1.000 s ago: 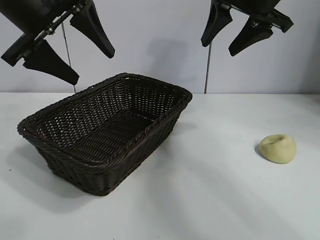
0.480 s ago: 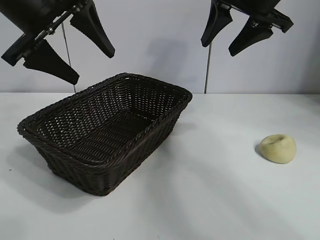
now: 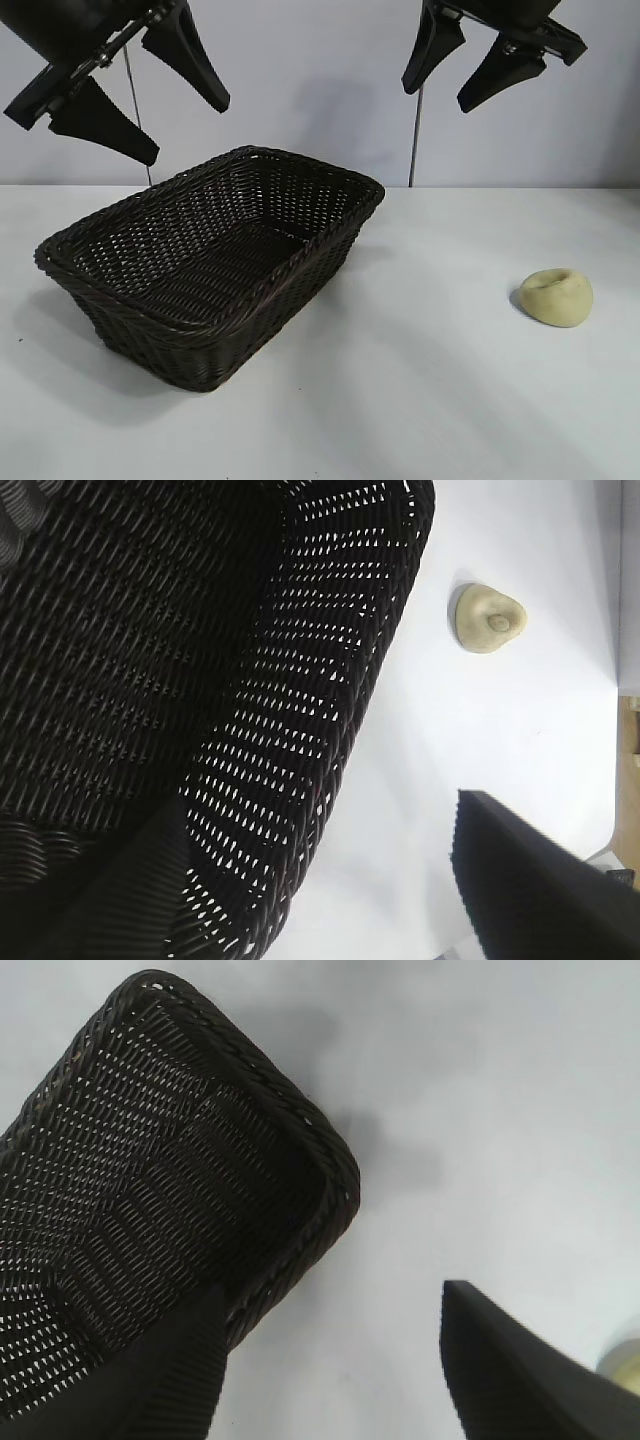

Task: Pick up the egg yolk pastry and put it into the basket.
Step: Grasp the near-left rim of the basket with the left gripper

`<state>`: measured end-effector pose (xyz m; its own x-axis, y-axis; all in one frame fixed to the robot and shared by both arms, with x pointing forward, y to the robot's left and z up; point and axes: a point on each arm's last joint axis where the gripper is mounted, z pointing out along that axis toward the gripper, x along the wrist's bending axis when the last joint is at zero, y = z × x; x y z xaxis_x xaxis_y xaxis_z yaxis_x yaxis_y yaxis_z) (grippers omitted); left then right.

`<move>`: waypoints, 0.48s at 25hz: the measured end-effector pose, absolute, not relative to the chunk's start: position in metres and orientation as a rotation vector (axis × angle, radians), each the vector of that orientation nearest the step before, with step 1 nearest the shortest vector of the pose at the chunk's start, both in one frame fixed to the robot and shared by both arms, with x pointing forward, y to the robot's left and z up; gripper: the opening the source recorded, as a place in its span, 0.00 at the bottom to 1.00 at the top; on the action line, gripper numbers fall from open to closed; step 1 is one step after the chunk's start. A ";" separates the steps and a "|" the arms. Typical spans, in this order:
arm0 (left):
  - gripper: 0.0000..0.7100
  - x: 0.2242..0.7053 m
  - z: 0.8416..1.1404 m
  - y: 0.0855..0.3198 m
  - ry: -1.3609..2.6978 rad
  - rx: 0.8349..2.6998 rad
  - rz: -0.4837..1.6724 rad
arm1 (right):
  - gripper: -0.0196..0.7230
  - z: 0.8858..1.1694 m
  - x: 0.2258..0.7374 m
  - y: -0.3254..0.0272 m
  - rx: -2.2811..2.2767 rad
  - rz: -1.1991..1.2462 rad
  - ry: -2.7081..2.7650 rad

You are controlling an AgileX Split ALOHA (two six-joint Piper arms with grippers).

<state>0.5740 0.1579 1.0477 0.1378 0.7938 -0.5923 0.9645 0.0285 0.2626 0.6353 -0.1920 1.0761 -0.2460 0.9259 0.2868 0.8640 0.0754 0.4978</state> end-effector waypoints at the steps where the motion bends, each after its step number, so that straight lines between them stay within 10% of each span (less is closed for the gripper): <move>1: 0.75 0.573 1.049 0.158 1.702 1.792 -0.363 | 0.64 1.076 0.635 -0.192 1.861 0.902 2.225; 12: 0.75 0.549 1.076 0.173 1.920 1.672 -0.312 | 0.64 1.076 0.635 -0.192 1.862 0.900 2.227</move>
<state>0.5491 0.1733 1.0761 -0.0570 0.8304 -0.5542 0.9632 0.1918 0.1883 0.6351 -0.1920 1.0760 -0.2461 0.9258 0.2870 0.8651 0.0763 0.4957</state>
